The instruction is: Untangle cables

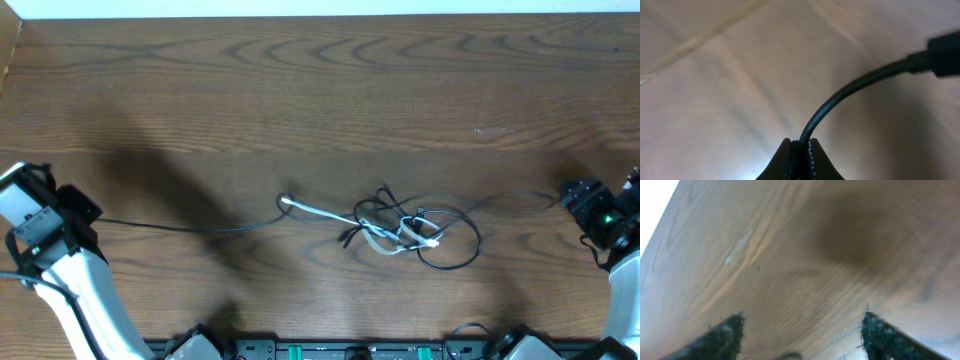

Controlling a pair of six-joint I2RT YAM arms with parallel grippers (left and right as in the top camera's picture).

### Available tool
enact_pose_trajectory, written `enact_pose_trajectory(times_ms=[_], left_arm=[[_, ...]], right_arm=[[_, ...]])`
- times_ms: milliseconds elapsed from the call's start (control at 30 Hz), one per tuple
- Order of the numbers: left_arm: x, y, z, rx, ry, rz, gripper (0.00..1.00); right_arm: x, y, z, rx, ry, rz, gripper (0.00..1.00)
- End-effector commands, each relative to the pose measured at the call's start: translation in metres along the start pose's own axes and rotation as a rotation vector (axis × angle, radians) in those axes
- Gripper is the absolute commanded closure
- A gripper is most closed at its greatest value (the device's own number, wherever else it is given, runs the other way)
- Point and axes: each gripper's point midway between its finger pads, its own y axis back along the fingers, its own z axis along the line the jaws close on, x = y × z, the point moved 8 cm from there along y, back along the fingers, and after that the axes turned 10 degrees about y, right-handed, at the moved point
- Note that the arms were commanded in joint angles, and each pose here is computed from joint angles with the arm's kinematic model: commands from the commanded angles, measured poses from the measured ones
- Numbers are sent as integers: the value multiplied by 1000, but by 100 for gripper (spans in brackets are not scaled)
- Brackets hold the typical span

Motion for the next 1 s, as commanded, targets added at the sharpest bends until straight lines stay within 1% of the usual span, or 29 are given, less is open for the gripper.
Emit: enact_pose_trajectory(times_ms=[0, 33, 100, 167, 233, 333, 433, 467, 533, 567, 700, 800, 967], left_arm=[[10, -13, -26, 289, 24, 116, 91], [12, -15, -31, 347, 20, 137, 75], [15, -20, -38, 427, 5, 169, 48], [17, -23, -41, 456, 4, 188, 32], [18, -24, -42, 455, 2, 194, 22], [19, -22, -47, 467, -11, 193, 11], [23, -18, -60, 498, -51, 200, 3], [26, -16, -66, 519, -87, 201, 2], [35, -9, -83, 595, -206, 208, 2], [46, -3, -102, 653, -309, 220, 2], [74, 15, -138, 761, -512, 257, 2], [98, 31, -161, 839, -648, 286, 2], [137, 58, -189, 943, -820, 344, 2]], right_arm=[[-5, 7, 15, -151, 108, -19, 15], [-4, 7, 18, -179, 127, -17, 11], [-3, 8, 22, -233, 168, -13, 6], [-1, 9, 25, -264, 185, -9, 3], [-1, 9, 27, -287, 189, -7, 1], [0, 9, 32, -319, 209, -5, 1], [3, 8, 41, -362, 249, 6, 1], [4, 7, 43, -367, 258, 10, 1], [6, 5, 50, -384, 289, 22, 1], [9, 3, 57, -402, 321, 33, 1], [14, 0, 68, -428, 372, 52, 1], [17, -1, 74, -440, 393, 64, 1], [21, -3, 81, -458, 415, 78, 1]])
